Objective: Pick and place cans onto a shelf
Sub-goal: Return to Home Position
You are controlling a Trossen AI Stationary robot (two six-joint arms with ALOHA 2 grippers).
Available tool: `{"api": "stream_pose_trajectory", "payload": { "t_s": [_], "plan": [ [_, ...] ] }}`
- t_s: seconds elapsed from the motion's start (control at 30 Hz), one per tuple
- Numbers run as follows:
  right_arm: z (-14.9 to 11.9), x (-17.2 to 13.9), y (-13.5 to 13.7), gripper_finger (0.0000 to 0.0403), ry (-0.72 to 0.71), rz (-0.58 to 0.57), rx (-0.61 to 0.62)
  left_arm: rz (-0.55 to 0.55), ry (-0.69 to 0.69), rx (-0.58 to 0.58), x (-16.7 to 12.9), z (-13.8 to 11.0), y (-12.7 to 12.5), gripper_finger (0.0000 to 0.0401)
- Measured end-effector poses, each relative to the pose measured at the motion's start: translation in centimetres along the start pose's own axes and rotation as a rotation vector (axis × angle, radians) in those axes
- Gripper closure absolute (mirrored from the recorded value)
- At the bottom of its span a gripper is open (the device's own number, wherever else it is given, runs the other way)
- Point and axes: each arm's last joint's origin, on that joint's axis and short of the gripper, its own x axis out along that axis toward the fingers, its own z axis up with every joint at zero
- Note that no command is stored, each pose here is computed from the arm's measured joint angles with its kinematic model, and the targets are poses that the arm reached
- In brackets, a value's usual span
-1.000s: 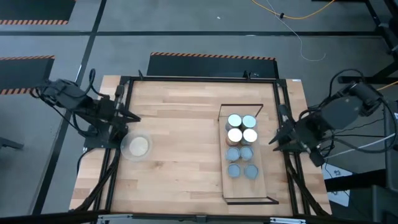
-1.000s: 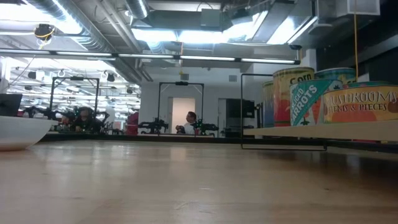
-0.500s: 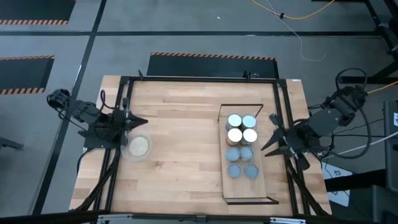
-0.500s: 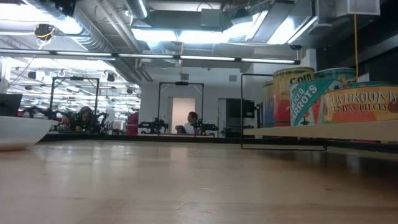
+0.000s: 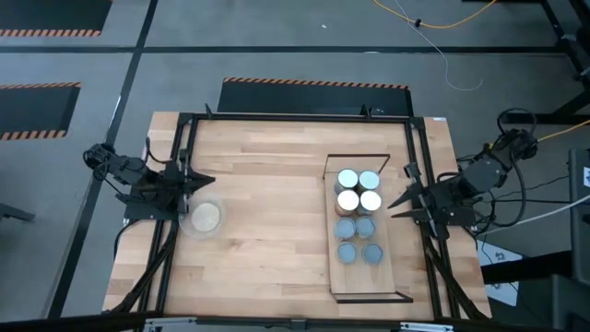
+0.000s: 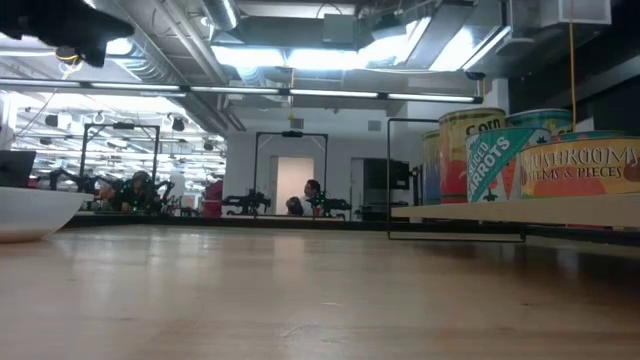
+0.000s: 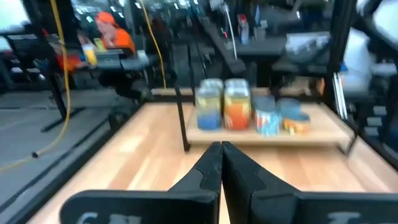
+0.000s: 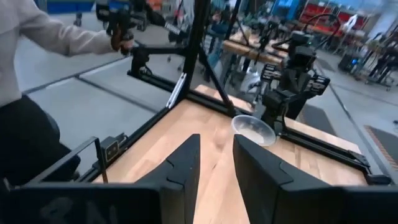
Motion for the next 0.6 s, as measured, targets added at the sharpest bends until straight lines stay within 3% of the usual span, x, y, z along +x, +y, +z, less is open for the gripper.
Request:
{"api": "stream_pose_trajectory", "payload": {
  "t_s": [0.33, 0.6],
  "plan": [
    [-5.8, -1.6, 0.5, 0.0302, -0.180, -0.034, 0.051, 0.051, 0.004, 0.001, 1.3, -2.4, -0.7, 0.0397],
    [-9.8, -1.4, 0.9, 0.0302, -0.256, -0.132, 0.088, 0.118, -0.035, -0.011, 2.5, -4.3, -0.8, 0.0397]
  ]
}}
